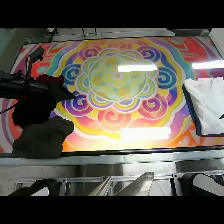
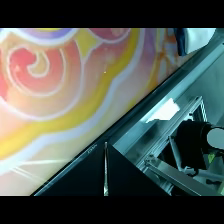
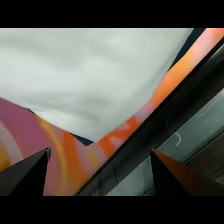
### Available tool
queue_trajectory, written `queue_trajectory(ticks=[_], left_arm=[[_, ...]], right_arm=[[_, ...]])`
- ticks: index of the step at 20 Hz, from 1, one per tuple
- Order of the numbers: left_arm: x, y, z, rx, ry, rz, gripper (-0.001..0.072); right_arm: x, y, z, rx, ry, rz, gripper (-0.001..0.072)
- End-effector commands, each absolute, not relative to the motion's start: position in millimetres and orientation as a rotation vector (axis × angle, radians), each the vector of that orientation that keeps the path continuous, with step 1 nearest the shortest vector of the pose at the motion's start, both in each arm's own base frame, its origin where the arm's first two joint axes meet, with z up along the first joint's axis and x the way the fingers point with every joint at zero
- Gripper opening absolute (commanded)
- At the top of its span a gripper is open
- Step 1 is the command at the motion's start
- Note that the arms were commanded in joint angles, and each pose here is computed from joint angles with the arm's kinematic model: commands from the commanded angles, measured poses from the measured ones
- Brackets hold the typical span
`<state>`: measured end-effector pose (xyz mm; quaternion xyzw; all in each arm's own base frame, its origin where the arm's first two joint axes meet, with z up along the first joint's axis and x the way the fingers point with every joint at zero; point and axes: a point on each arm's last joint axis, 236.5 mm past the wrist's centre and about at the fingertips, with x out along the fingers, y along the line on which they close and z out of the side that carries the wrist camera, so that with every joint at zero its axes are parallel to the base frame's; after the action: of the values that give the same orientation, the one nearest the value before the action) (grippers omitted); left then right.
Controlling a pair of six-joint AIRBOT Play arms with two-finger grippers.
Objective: Fold the shirts.
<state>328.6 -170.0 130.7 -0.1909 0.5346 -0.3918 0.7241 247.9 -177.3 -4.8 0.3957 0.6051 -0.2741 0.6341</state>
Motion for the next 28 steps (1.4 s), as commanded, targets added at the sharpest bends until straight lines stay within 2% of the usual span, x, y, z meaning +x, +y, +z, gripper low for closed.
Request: queue_trajectory(ticks=[1,2,3,4,8,14,20,28], left_arm=[[336.4,-161.6,147.7,-0.405,1.135,-0.856,0.0011],[338.5,-161.4,157.0,-0.388,1.113,-0.862,0.0011],[340.7,-161.2,167.0,-0.37,1.088,-0.867,0.0011],[342.6,-161.1,174.8,-0.357,1.068,-0.87,0.0011],[337.1,-160.9,174.8,-0.339,0.996,-0.845,0.0011],[269.3,-164.0,120.0,-0.384,1.069,-0.825,0.0012],[235.2,-166.1,107.5,-0.384,1.069,-0.823,0.0011],[229.6,-165.6,113.8,-0.361,1.042,-0.823,0.0011]], right_arm=[[272.9,-155.5,22.8,0.932,1.327,-0.481,0.0419],[284.7,-147.2,35.2,0.925,1.29,-0.424,0.0169],[297.2,-135.5,47.8,0.918,1.246,-0.362,0.0045],[309.1,-123.5,59.3,0.908,1.201,-0.305,0.0016],[327.0,-61.1,91.9,0.744,1.127,-0.122,0.0015],[292.5,65.3,84.3,0.523,1.07,0.163,0.0015],[282.6,93.6,79.8,0.525,1.109,0.247,0.0015],[282.2,96.8,81.3,0.538,1.11,0.257,0.0015]])
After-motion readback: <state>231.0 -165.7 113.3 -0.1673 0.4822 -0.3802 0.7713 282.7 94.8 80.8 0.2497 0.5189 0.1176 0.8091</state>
